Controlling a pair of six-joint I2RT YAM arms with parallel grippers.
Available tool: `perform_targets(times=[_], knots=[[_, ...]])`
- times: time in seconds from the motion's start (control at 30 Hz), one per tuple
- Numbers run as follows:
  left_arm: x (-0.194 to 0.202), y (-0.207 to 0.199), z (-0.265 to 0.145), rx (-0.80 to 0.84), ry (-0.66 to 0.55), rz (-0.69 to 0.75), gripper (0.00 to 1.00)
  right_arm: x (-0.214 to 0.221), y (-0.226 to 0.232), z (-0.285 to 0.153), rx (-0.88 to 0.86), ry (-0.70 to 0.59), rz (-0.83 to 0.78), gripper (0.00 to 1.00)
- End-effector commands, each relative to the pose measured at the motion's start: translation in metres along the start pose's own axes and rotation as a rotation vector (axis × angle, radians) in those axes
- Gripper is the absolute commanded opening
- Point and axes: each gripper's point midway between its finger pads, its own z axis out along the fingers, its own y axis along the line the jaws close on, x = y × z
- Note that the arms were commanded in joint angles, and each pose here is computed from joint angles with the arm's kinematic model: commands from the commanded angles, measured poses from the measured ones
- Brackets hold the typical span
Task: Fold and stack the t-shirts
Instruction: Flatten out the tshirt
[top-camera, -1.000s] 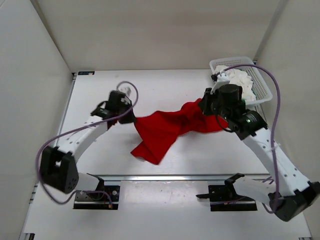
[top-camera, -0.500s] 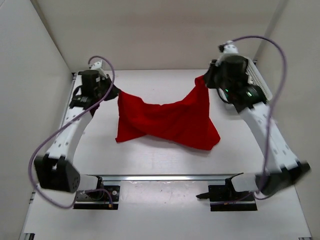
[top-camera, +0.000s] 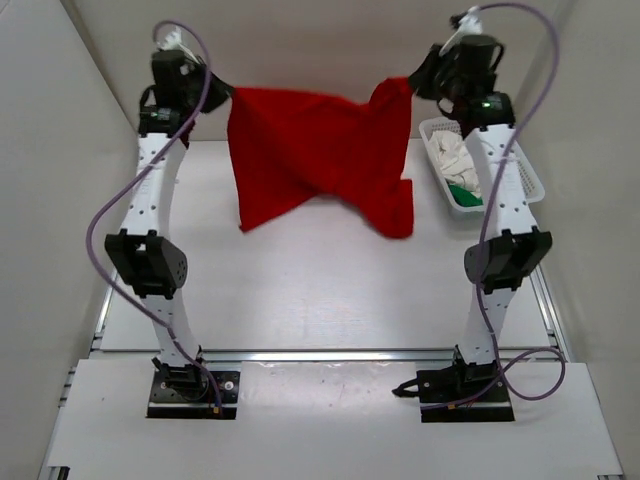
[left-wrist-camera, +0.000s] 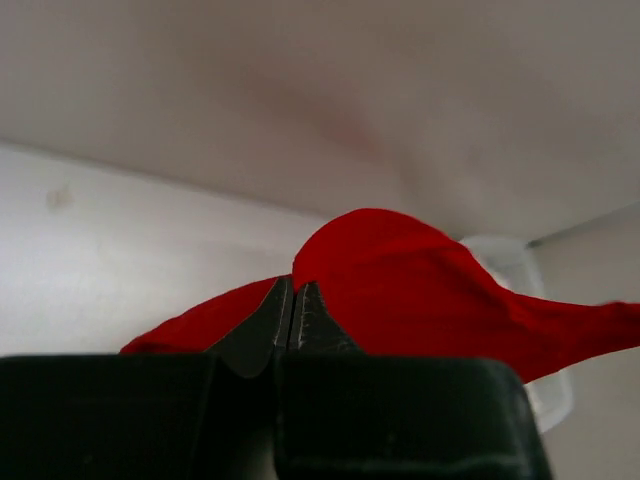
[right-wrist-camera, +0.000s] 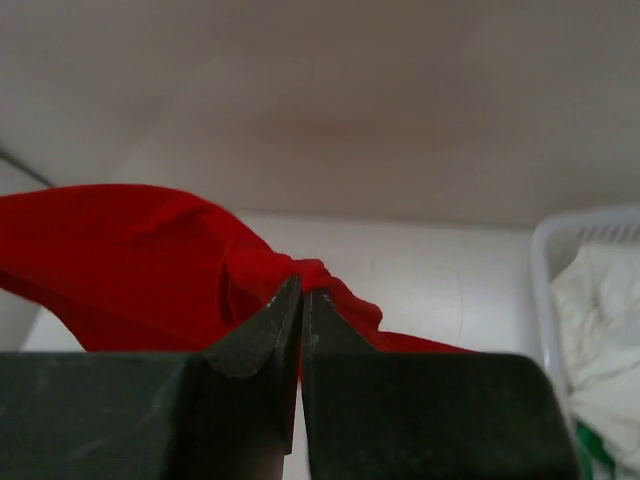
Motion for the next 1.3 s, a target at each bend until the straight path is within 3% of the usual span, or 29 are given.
perform_targets(times=[0.0,0.13,0.23,0.33,0.43,0.47,0.53,0.57,0.63,0.73,0.77,0.8,0.9,1.1,1.27], knots=[[-0.095,-0.043,-0.069,0.160,-0.226,-0.072,0.00,-0.172,0.077,-0.138,-0.201,-0.542,-0.076,0.00],[-0.129,-0.026,-0.109,0.142,-0.341,-0.056,0.00,-0.185,0.097,-0.185,-0.186,-0.634,-0.148,0.00],[-0.119,-0.011,-0.119,0.064,-0.360,-0.004,0.01,-0.149,0.081,-0.170,-0.168,-0.538,-0.135,0.00],[-0.083,0.009,-0.116,-0.002,-0.311,0.022,0.00,-0.090,0.054,-0.144,-0.125,-0.368,-0.096,0.00],[-0.035,0.046,-0.116,-0.075,-0.261,0.014,0.00,0.015,0.016,-0.121,-0.051,-0.186,-0.027,0.00],[-0.016,0.061,-0.119,-0.113,-0.253,0.016,0.00,0.017,0.019,-0.135,-0.066,-0.221,-0.036,0.00],[0.027,0.081,-0.118,-0.158,-0.195,0.023,0.00,0.109,-0.007,-0.127,-0.034,-0.061,0.044,0.00],[0.057,0.095,-0.119,-0.186,-0.148,0.033,0.00,0.120,-0.008,-0.136,-0.033,-0.055,0.068,0.00],[0.108,0.109,-0.119,-0.228,-0.064,0.043,0.00,0.210,-0.029,-0.138,0.000,0.108,0.128,0.00],[0.198,0.157,-0.122,-0.289,0.113,-0.014,0.00,0.286,-0.036,-0.157,0.017,0.237,0.180,0.00],[0.204,0.164,-0.123,-0.288,0.123,-0.043,0.00,0.306,-0.036,-0.162,0.025,0.278,0.195,0.00],[0.227,0.170,-0.126,-0.285,0.175,-0.073,0.00,0.319,-0.037,-0.171,0.027,0.291,0.210,0.00],[0.248,0.195,-0.140,-0.326,0.238,-0.134,0.00,0.354,-0.042,-0.195,0.058,0.354,0.277,0.01],[0.272,0.210,-0.177,-0.378,0.322,-0.092,0.00,0.401,-0.020,-0.244,0.047,0.458,0.357,0.00],[0.274,0.211,-0.202,-0.415,0.309,-0.005,0.00,0.418,0.014,-0.275,-0.023,0.486,0.464,0.00]])
